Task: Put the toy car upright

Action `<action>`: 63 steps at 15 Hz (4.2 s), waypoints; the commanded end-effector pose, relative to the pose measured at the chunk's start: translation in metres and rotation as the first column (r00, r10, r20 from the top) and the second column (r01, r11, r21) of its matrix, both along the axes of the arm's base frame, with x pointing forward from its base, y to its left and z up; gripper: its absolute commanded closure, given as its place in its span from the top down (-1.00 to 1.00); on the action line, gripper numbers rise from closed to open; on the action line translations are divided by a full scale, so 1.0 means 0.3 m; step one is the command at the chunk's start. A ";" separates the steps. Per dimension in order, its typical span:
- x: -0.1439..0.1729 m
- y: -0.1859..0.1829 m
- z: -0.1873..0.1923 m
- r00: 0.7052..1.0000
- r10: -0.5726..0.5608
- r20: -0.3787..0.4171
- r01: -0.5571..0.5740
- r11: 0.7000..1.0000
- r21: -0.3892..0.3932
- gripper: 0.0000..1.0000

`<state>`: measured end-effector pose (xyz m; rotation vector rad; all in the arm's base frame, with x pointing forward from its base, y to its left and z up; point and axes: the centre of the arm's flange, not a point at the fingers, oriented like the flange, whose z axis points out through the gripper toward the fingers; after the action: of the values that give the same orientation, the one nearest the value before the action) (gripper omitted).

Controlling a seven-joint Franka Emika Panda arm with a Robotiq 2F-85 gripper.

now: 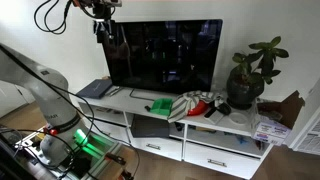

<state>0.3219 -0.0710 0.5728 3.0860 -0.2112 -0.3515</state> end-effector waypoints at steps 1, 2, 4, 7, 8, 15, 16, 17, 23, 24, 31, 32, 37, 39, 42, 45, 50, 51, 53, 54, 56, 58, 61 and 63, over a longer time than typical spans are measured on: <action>0.000 0.000 0.000 1.000 0.000 0.000 0.000 1.000 0.000 1.00; 0.000 0.000 0.001 1.000 0.000 0.001 0.000 1.000 0.000 1.00; 0.000 0.000 0.001 1.000 0.000 0.001 0.000 1.000 0.000 1.00; 0.000 0.000 0.001 1.000 0.000 0.001 0.000 1.000 0.000 1.00; 0.000 0.000 0.001 1.000 0.000 0.001 0.000 1.000 0.000 1.00; 0.109 0.110 0.010 0.982 0.180 -0.058 -0.187 0.973 -0.139 1.00; 0.131 0.137 0.005 0.974 0.211 -0.083 -0.222 0.960 -0.171 1.00; 0.152 0.162 0.000 0.966 0.237 -0.106 -0.254 0.944 -0.208 1.00; 0.238 0.222 -0.085 0.917 0.366 -0.160 -0.397 0.873 -0.284 1.00; 0.270 0.222 -0.103 0.903 0.396 -0.166 -0.429 0.854 -0.295 1.00; 0.430 0.169 -0.152 0.835 0.520 -0.183 -0.550 0.798 -0.245 1.00; 0.469 0.179 -0.177 0.814 0.550 -0.187 -0.580 0.783 -0.224 1.00; 0.626 0.302 -0.312 0.721 0.637 -0.271 -0.687 0.708 -0.165 1.00; 0.675 0.384 -0.373 0.693 0.649 -0.312 -0.711 0.687 -0.150 1.00; 0.719 0.489 -0.451 0.669 0.666 -0.330 -0.732 0.667 -0.140 1.00; 0.684 0.492 -0.486 0.667 0.676 -0.313 -0.735 0.666 -0.129 1.00; 0.707 0.505 -0.485 0.648 0.691 -0.321 -0.752 0.647 -0.127 1.00; 0.716 0.524 -0.500 0.638 0.690 -0.342 -0.759 0.637 -0.131 1.00; 0.710 0.554 -0.529 0.619 0.700 -0.357 -0.778 0.609 -0.155 1.00; 0.704 0.568 -0.545 0.613 0.704 -0.360 -0.782 0.604 -0.151 1.00; 0.688 0.594 -0.581 0.603 0.704 -0.375 -0.789 0.596 -0.151 1.00; 0.666 0.614 -0.627 0.598 0.700 -0.390 -0.791 0.593 -0.148 1.00; 0.638 0.631 -0.703 0.605 0.684 -0.406 -0.783 0.604 -0.148 1.00; 0.619 0.630 -0.756 0.611 0.675 -0.414 -0.778 0.607 -0.159 1.00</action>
<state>0.5176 0.1188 0.3662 2.4567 0.9355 -0.6731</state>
